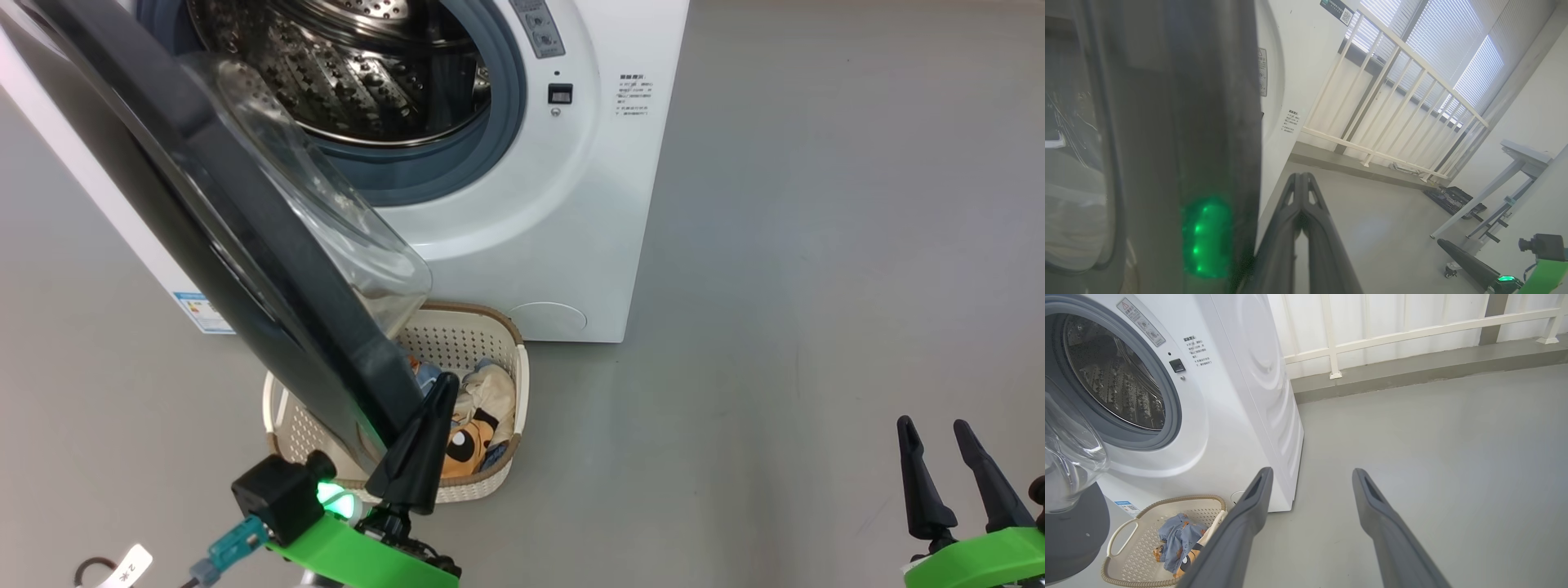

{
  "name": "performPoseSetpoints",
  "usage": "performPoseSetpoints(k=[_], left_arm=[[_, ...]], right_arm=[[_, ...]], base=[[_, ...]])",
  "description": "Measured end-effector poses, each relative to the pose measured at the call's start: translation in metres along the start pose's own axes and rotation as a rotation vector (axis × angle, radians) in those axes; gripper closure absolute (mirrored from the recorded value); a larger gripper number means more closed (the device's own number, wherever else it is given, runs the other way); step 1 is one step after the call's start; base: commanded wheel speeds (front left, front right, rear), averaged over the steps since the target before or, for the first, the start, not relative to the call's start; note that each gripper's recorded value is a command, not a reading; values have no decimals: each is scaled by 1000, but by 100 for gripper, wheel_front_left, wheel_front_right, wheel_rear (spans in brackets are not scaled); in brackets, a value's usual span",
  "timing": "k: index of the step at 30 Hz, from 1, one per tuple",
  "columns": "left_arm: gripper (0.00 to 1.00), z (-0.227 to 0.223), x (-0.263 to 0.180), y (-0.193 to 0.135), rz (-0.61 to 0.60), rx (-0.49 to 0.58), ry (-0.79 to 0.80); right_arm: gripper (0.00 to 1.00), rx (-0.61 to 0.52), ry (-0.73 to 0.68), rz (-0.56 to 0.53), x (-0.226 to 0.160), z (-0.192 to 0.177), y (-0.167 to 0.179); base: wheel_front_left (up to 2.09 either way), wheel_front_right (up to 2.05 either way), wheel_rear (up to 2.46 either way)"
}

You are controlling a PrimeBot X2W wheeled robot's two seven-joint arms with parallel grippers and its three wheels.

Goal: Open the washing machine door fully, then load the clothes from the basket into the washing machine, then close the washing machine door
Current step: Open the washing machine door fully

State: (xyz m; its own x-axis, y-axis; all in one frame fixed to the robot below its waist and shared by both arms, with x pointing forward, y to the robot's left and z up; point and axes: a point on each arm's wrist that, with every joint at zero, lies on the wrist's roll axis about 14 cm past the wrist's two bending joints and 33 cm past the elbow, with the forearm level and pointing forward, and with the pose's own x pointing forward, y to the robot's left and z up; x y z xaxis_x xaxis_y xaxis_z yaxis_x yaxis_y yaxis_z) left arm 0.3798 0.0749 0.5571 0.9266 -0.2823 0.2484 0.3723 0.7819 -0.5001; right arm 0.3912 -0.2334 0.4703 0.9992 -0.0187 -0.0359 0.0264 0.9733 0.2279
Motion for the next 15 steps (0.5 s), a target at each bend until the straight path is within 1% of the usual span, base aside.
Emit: performPoseSetpoints(k=[15], left_arm=[[100,-3,0,4,19,-12,5]], right_arm=[[0,1,1,19,4,-1,6]], base=[[0,0,0]])
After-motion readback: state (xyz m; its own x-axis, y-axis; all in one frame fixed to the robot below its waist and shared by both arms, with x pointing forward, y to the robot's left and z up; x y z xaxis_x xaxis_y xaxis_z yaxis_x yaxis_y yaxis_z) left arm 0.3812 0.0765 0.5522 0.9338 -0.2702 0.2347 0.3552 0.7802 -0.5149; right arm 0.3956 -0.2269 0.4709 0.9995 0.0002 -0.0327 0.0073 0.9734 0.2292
